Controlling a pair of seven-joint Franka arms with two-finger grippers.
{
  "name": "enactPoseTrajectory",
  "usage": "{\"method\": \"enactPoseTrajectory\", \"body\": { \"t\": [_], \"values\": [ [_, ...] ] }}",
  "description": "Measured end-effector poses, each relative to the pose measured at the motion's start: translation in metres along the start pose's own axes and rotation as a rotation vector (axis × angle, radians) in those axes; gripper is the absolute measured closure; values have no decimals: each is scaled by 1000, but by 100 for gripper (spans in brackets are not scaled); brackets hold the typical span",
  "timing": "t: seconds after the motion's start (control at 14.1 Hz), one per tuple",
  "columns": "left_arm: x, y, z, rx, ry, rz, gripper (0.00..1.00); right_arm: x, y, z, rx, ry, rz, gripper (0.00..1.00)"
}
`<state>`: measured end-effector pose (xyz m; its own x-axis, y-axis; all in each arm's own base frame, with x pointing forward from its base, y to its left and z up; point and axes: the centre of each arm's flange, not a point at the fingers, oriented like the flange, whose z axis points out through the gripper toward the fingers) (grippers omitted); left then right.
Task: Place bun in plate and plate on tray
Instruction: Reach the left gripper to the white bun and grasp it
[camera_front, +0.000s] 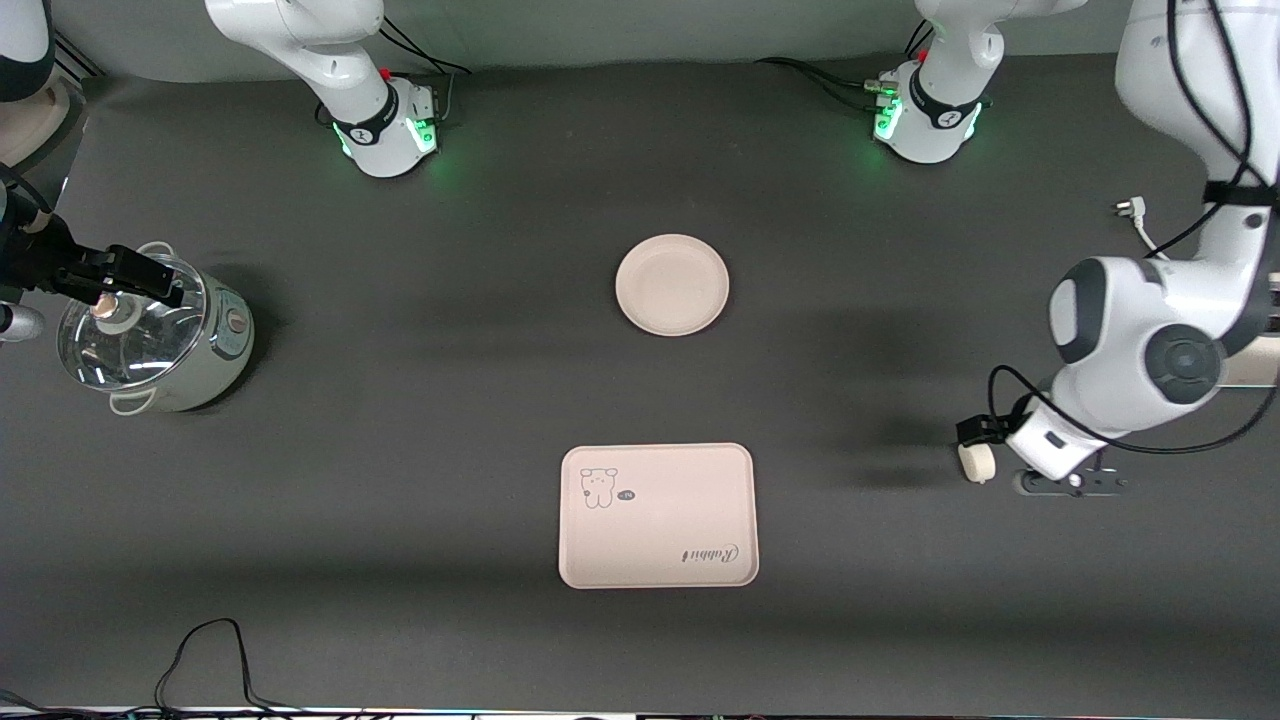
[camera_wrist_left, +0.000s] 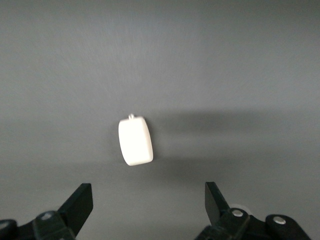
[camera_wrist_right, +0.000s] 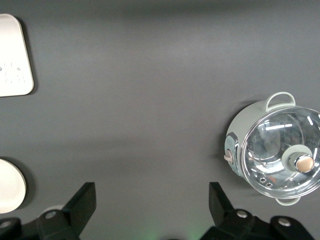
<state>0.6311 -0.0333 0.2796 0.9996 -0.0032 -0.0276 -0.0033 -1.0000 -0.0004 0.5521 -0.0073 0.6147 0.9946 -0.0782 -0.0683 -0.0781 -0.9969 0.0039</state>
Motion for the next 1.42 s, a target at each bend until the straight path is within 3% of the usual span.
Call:
{"method": "enactPoseTrajectory", "body": {
  "t": [0.36, 0.78, 1.0, 1.07, 1.21, 1.42],
  "values": [
    [-19, -12, 70, -14, -5, -25, 0, -58, -77, -12, -8, 0, -27, 0],
    [-20, -9, 104, -32, 60, -41, 3, -114, -136, -12, -16, -1, -51, 0],
    [-17, -9, 101, -33, 74, -42, 13, -122, -151, -8, -21, -5, -71, 0],
    [-16, -9, 100, -33, 77, -41, 20, -123, -153, -7, -21, -8, -76, 0],
    [-15, -10, 99, -33, 80, -43, 26, -126, -157, -2, 8, -32, -81, 0],
    [-10, -12, 94, -33, 94, -45, 63, -128, -159, 10, 82, -89, -71, 0]
  ]
}}
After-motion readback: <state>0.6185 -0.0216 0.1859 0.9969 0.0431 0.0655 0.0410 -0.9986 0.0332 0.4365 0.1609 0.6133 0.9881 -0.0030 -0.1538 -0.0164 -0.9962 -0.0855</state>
